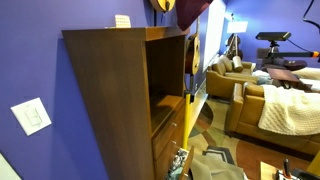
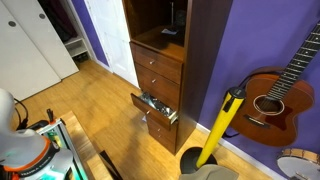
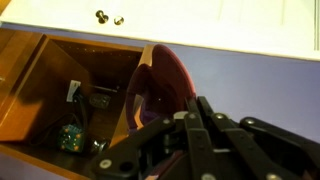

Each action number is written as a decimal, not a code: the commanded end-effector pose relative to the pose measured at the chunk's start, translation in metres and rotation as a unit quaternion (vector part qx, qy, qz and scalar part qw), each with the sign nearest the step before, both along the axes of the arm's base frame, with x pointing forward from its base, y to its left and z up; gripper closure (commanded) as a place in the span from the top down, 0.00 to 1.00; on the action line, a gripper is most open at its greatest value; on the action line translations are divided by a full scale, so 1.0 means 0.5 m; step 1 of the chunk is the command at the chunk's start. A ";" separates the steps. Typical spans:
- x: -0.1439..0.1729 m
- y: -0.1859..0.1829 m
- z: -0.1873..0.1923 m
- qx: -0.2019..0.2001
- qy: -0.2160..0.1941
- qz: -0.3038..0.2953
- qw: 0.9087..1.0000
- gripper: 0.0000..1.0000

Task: Remove the cap from on top of the cabinet and put it in the top shelf

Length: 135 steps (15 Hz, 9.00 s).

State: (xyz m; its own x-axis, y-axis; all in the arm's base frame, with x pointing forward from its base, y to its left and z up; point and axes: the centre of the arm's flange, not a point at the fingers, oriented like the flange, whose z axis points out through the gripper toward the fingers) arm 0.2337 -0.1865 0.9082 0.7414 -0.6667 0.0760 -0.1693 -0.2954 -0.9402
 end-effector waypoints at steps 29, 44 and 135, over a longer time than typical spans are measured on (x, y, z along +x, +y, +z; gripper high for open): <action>0.187 0.132 -0.497 -0.090 0.045 0.108 0.989 0.02; 0.253 0.099 -0.542 -0.068 0.038 0.052 0.996 0.02; 0.153 0.058 -0.302 -0.498 0.021 0.149 0.854 1.00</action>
